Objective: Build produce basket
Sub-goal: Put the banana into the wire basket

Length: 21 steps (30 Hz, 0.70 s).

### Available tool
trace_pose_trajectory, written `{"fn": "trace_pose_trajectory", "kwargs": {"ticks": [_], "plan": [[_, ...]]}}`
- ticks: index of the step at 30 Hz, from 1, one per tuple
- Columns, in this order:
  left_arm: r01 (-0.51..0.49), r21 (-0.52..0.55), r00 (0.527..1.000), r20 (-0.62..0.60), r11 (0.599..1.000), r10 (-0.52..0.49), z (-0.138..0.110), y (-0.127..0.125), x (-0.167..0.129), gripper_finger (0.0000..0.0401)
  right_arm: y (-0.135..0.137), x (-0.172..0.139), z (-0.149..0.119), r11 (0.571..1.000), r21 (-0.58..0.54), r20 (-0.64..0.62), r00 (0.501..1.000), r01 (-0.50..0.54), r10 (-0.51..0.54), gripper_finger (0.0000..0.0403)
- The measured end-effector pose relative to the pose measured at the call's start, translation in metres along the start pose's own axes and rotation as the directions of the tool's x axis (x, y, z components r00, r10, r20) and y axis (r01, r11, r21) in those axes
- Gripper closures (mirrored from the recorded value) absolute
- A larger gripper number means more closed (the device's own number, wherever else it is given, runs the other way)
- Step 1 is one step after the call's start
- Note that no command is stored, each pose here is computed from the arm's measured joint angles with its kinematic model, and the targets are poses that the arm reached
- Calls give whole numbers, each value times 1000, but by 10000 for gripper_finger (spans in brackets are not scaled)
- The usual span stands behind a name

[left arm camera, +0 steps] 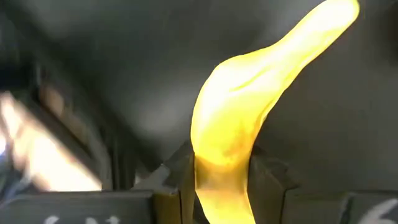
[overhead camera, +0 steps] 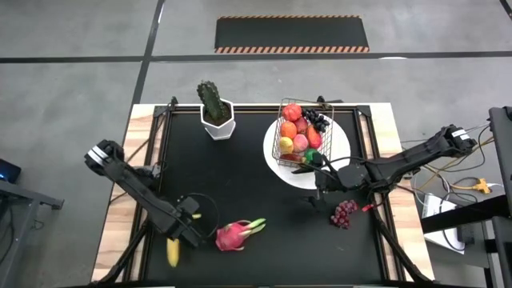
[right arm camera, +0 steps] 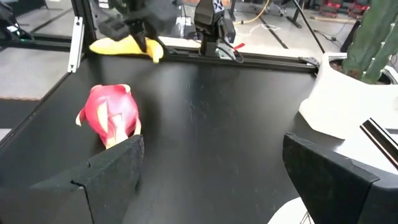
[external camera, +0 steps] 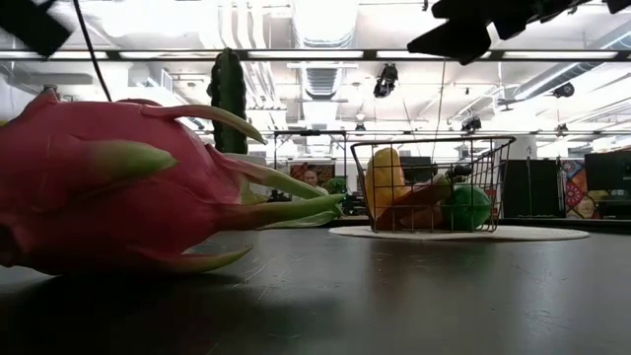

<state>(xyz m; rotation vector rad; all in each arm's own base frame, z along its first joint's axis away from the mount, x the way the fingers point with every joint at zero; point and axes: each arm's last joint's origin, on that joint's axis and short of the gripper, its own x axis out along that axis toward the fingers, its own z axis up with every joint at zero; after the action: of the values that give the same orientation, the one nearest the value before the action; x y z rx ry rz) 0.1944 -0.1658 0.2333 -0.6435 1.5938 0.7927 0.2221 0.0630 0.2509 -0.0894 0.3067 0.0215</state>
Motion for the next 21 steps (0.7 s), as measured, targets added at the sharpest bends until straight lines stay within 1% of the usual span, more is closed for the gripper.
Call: {"fn": "trace_pose_trajectory", "kwargs": {"ticks": [1,3,6,9,10,12,14,17,19,21], "plan": [[31,22,997,66,999,-32,1,1,-7,313,0,0,-2,1000,-1,10,1000,-1,1,37],[81,71,973,210,994,-95,4,4,-21,313,0,1,-6,1000,-9,39,999,0,1,37],[134,139,910,374,981,-177,8,8,-42,311,0,1,-13,1000,-5,87,996,0,0,37],[144,221,836,495,964,-238,9,10,-62,311,0,1,-17,1000,2,118,993,0,0,37],[142,245,802,539,959,-256,10,10,-69,310,0,1,-18,1000,0,120,993,0,0,37],[128,293,716,634,948,-293,12,9,-81,310,0,1,-18,1000,-8,119,993,1,0,37],[97,348,607,722,933,-332,14,4,-89,310,0,1,-18,1000,-9,121,993,1,0,37],[15,418,453,807,908,-379,18,-7,-97,309,0,0,-17,1000,-17,128,992,2,0,37],[-29,451,377,832,892,-408,22,-16,-100,309,0,0,-15,1000,-27,149,989,6,-1,37],[-60,483,323,837,873,-441,28,-25,-101,308,0,0,-12,1000,-30,174,985,8,-2,37]]}}
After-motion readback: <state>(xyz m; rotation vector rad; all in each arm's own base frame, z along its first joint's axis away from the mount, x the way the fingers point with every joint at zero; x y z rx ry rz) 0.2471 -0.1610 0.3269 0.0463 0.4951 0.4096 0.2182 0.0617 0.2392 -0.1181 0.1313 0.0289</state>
